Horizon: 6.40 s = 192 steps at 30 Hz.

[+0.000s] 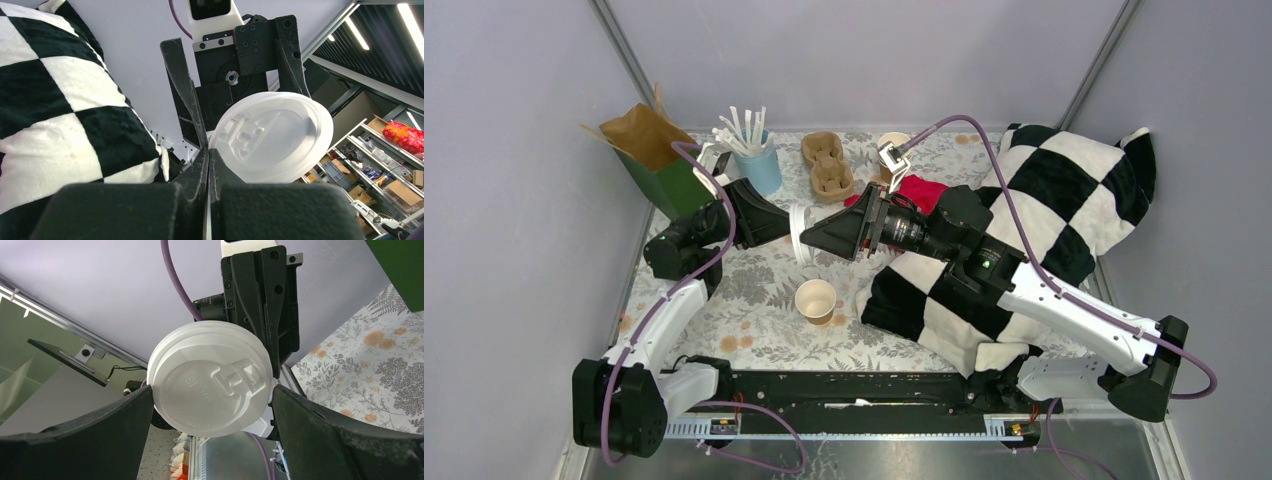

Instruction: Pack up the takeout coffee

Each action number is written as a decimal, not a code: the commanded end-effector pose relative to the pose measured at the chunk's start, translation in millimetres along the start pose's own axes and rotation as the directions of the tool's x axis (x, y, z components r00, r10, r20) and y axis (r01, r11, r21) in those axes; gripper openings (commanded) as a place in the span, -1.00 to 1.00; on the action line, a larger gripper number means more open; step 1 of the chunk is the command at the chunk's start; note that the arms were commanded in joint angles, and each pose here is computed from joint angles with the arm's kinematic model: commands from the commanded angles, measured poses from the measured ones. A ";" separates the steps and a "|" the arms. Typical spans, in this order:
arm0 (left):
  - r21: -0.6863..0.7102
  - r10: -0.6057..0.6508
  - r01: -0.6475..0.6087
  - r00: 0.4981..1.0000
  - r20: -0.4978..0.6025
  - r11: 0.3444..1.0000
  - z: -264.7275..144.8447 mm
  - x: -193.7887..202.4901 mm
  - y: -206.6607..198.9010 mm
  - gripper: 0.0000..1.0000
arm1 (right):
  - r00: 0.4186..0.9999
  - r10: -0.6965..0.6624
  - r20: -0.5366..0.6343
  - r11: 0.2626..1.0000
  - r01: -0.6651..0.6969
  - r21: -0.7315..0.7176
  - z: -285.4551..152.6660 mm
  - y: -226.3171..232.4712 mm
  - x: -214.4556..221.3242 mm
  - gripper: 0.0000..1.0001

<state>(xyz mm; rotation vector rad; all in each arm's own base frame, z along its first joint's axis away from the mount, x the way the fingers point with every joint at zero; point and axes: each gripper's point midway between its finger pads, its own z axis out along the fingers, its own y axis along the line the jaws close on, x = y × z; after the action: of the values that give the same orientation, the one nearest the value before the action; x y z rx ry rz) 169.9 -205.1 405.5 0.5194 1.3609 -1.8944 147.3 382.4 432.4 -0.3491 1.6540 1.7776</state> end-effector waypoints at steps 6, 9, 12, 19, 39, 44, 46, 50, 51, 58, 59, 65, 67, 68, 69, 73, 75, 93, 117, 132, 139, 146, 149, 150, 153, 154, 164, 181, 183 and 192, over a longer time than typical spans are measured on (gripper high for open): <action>0.027 0.081 -0.081 0.997 0.001 0.996 4.2 -6.6 -13.6 -1.00 | 0.999 -0.012 0.039 0.999 0.014 -0.050 -0.8 12.1 -12.2 0.83; 0.025 0.080 -0.080 0.997 0.001 0.996 4.3 -6.5 -13.7 -1.00 | 0.999 -0.011 0.039 0.999 0.013 -0.053 -0.9 12.7 -12.4 0.80; 0.022 0.076 -0.076 0.997 0.001 0.997 4.3 -6.6 -12.6 -1.00 | 0.999 -0.009 0.041 0.998 0.012 -0.056 -1.2 13.2 -12.6 0.79; 0.006 0.067 -0.067 0.998 -0.002 0.998 4.2 -6.3 -8.8 -0.94 | 0.999 -0.003 0.045 0.999 0.006 -0.053 -1.7 11.2 -12.8 0.77; -0.148 0.073 -0.068 0.997 0.027 0.987 -19.7 -10.3 16.8 0.19 | 0.997 -0.007 0.082 1.000 0.005 0.026 -12.9 -14.3 -19.6 0.76; -0.431 0.008 0.027 0.997 0.079 0.902 -43.9 -11.0 69.4 0.51 | 0.993 -0.108 0.057 0.967 0.091 0.239 -27.4 -65.6 -16.6 0.77; -0.714 0.093 -0.033 0.995 0.046 0.699 -78.1 -16.3 109.3 0.71 | 0.987 -0.163 0.006 0.923 0.150 0.354 -36.2 -92.0 -11.0 0.77; -0.991 0.111 0.059 0.991 0.073 0.119 -169.6 -38.0 134.7 0.79 | 0.962 -0.213 -0.169 0.819 0.270 0.507 -51.8 -138.7 9.2 0.78; -0.996 0.136 0.062 0.988 0.069 0.059 -178.1 -44.9 129.4 0.79 | 0.952 -0.215 -0.217 0.800 0.299 0.519 -52.2 -146.2 14.9 0.78; -0.997 0.309 0.073 0.949 0.057 -0.040 -202.9 -56.7 120.6 0.80 | 0.787 -0.192 -0.586 0.542 0.583 0.605 -36.6 -208.5 73.4 0.76; -0.995 0.299 0.077 0.953 0.053 -0.070 -209.8 -53.1 126.8 0.80 | 0.765 -0.183 -0.617 0.520 0.608 0.600 -32.2 -213.1 79.9 0.75; -0.981 0.242 0.086 0.969 0.042 -0.172 -238.5 -27.3 159.2 0.82 | 0.646 -0.137 -0.751 0.390 0.732 0.559 -14.8 -234.0 105.4 0.73; -0.976 0.239 0.098 0.970 0.049 -0.196 -245.3 -22.3 164.6 0.90 | 0.611 -0.109 -0.784 0.372 0.757 0.538 -12.1 -234.2 113.3 0.73; -0.973 0.238 0.104 0.970 0.053 -0.205 -248.1 -19.8 167.3 0.91 | 0.597 -0.092 -0.797 0.368 0.764 0.529 -11.6 -235.8 117.6 0.74; -0.972 0.239 0.108 0.969 0.056 -0.207 -249.6 -17.9 169.3 0.91 | 0.587 -0.078 -0.806 0.367 0.769 0.524 -11.1 -236.9 121.3 0.74; -0.959 0.254 0.120 0.966 0.053 -0.258 -262.7 -12.9 174.0 0.95 | 0.562 -0.040 -0.826 0.364 0.778 0.512 -10.1 -238.8 133.2 0.74; -0.953 0.260 0.125 0.964 0.051 -0.277 -265.5 -15.6 172.2 0.97 | 0.556 -0.030 -0.831 0.359 0.782 0.510 -10.3 -237.0 136.1 0.75; -0.953 0.257 0.115 0.966 0.041 -0.281 -263.9 -14.2 173.2 0.97 | 0.516 0.016 -0.856 0.347 0.800 0.489 -10.4 -258.9 161.4 0.80; -0.958 0.252 0.107 0.967 0.038 -0.267 -261.1 -13.5 174.6 0.97 | 0.526 0.018 -0.851 0.384 0.782 0.491 -5.0 -258.8 168.9 0.83; -0.981 0.009 0.122 0.992 0.125 0.149 -177.7 28.3 176.3 0.97 | 0.760 0.021 -0.650 0.698 0.454 0.553 -34.6 -203.9 129.2 0.98; -0.903 -0.197 0.280 0.954 0.224 0.327 -144.5 92.9 160.4 0.46 | 0.871 0.132 -0.473 0.907 0.086 0.412 -45.7 -202.3 105.6 0.88; -0.863 -0.320 0.381 0.906 0.277 0.333 -147.8 142.9 162.1 -0.20 | 0.857 0.212 -0.470 0.922 -0.016 0.387 -40.2 -228.6 114.9 0.64; -0.856 -0.350 0.403 0.892 0.287 0.325 -149.5 155.7 164.9 -0.22 | 0.846 0.225 -0.483 0.919 -0.020 0.394 -37.0 -238.5 119.7 0.58; -0.855 -0.358 0.407 0.888 0.288 0.322 -149.0 158.0 165.6 -0.24 | 0.841 0.235 -0.487 0.917 -0.024 0.399 -36.7 -241.9 122.4 0.57; -0.851 -0.383 0.417 0.878 0.287 0.319 -146.1 163.0 168.1 -0.25 | 0.829 0.261 -0.495 0.906 -0.034 0.421 -36.7 -252.5 130.2 0.50; -0.850 -0.394 0.422 0.873 0.288 0.314 -145.7 165.5 169.5 -0.25 | 0.825 0.269 -0.498 0.904 -0.037 0.427 -37.0 -255.7 132.3 0.49; -0.869 -0.414 0.413 0.866 0.282 0.273 -143.6 178.4 175.3 -0.36 | 0.818 0.289 -0.498 0.901 -0.056 0.431 -32.4 -270.8 141.1 0.41; -0.893 -0.313 0.397 0.893 0.322 0.214 -155.0 164.6 174.8 -0.35 | 0.795 0.313 -0.520 0.896 -0.065 0.440 -30.5 -278.8 155.2 0.29; -0.891 -0.315 0.396 0.894 0.318 0.223 -153.3 164.0 175.8 -0.35 | 0.793 0.316 -0.522 0.895 -0.066 0.441 -29.5 -279.8 156.3 0.26; -0.887 -0.330 0.393 0.893 0.305 0.242 -149.7 165.9 178.7 -0.28 | 0.786 0.320 -0.529 0.892 -0.061 0.448 -29.4 -280.9 160.5 0.24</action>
<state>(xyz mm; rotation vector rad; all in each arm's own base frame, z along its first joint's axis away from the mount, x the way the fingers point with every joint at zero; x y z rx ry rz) 174.5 -144.9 107.7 -0.5793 2.4477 -0.9565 195.7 379.5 97.4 -0.5562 2.6055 1.4314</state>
